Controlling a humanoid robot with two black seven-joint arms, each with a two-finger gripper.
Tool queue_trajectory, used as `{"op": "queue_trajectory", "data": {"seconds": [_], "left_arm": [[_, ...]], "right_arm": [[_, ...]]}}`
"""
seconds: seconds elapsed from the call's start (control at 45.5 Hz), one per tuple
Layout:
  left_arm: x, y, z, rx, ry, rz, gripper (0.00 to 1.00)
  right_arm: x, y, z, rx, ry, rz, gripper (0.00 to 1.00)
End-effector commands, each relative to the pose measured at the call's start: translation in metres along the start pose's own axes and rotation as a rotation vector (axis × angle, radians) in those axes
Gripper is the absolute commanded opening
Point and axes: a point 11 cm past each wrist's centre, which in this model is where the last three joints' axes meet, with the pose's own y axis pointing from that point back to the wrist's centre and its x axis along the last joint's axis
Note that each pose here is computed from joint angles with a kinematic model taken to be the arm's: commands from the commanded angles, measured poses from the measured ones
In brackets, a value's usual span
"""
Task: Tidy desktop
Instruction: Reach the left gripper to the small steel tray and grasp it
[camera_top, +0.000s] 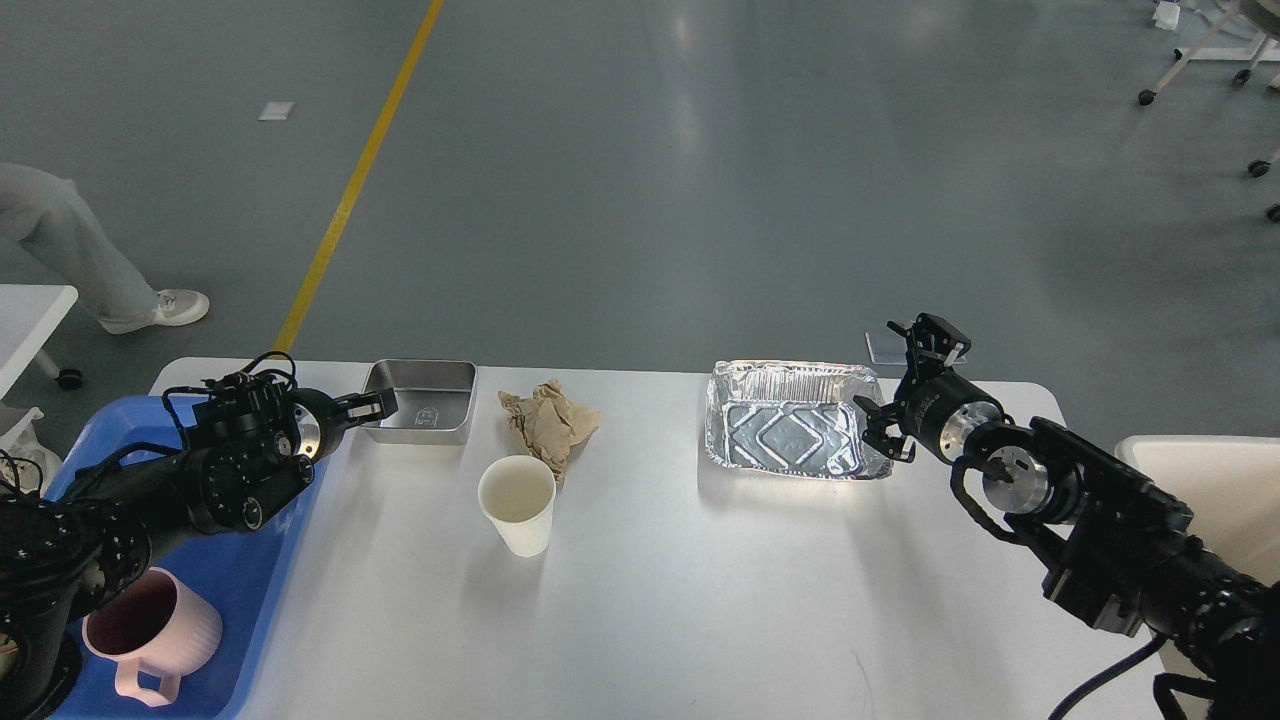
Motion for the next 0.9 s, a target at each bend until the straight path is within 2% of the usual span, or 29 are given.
{"op": "queue_trajectory", "data": {"seconds": [0.0, 0.11, 0.33, 0.528, 0.616, 0.88], "left_arm": [[-0.005, -0.001, 0.009, -0.017, 0.004, 0.003, 0.67], [-0.007, -0.002, 0.011, -0.020, 0.005, -0.004, 0.61], [-0.007, -0.002, 0.011, -0.018, 0.006, -0.007, 0.60], [-0.005, -0.001, 0.016, -0.030, 0.008, -0.015, 0.61], [-0.002, -0.001, 0.018, -0.035, 0.030, -0.020, 0.64], [0.013, 0.005, 0.023, -0.089, 0.288, -0.117, 0.67]], "right_arm": [[0.002, 0.001, 0.000, 0.000, 0.001, 0.002, 1.00], [0.005, 0.002, -0.003, 0.004, 0.004, 0.007, 1.00], [0.007, 0.003, -0.003, 0.004, 0.005, 0.010, 1.00], [0.007, 0.003, -0.003, 0.004, 0.005, 0.008, 1.00], [0.006, 0.003, -0.002, 0.002, 0.004, 0.006, 1.00], [0.005, 0.002, -0.004, 0.005, 0.005, 0.005, 1.00]]}}
